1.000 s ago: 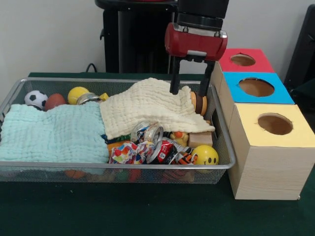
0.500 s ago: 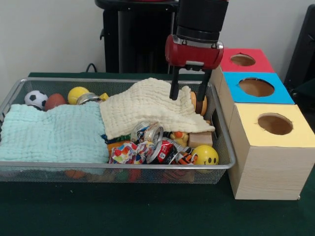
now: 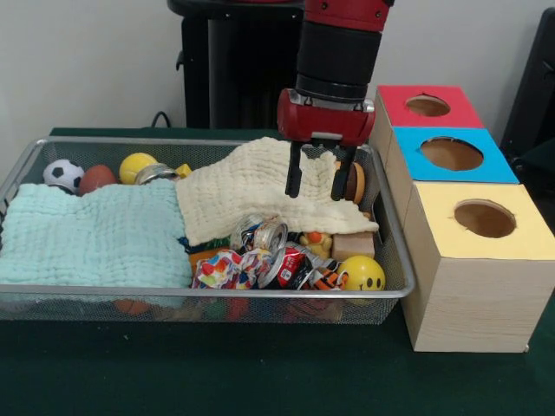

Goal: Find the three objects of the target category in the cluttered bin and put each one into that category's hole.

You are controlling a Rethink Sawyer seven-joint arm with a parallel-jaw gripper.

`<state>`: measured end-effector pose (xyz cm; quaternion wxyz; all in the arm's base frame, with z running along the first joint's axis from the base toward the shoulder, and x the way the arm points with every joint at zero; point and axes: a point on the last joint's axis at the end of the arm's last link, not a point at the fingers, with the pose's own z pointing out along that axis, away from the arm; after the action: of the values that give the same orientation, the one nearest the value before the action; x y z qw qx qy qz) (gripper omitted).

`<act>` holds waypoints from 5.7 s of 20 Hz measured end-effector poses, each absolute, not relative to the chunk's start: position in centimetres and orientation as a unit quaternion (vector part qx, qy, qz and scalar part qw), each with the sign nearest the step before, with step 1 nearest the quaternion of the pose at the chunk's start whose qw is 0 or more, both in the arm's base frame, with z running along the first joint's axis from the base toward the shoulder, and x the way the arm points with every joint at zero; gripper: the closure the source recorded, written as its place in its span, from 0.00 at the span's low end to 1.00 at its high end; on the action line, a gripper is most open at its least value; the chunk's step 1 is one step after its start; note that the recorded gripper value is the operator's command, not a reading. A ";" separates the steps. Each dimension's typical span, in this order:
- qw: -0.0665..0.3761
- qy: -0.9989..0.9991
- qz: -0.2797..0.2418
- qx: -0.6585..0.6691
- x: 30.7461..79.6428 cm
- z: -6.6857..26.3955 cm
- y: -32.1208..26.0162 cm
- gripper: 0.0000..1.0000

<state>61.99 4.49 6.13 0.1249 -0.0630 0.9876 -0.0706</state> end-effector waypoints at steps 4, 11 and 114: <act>0.150 0.984 -0.073 -0.058 62.2 5.1 3.6 0.00; 0.182 0.979 -0.077 -0.049 62.2 4.0 2.5 0.00; 0.187 0.981 -0.053 0.000 60.3 -0.3 5.8 0.00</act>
<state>60.26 5.83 -0.28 0.1867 0.0002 0.9810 -0.0526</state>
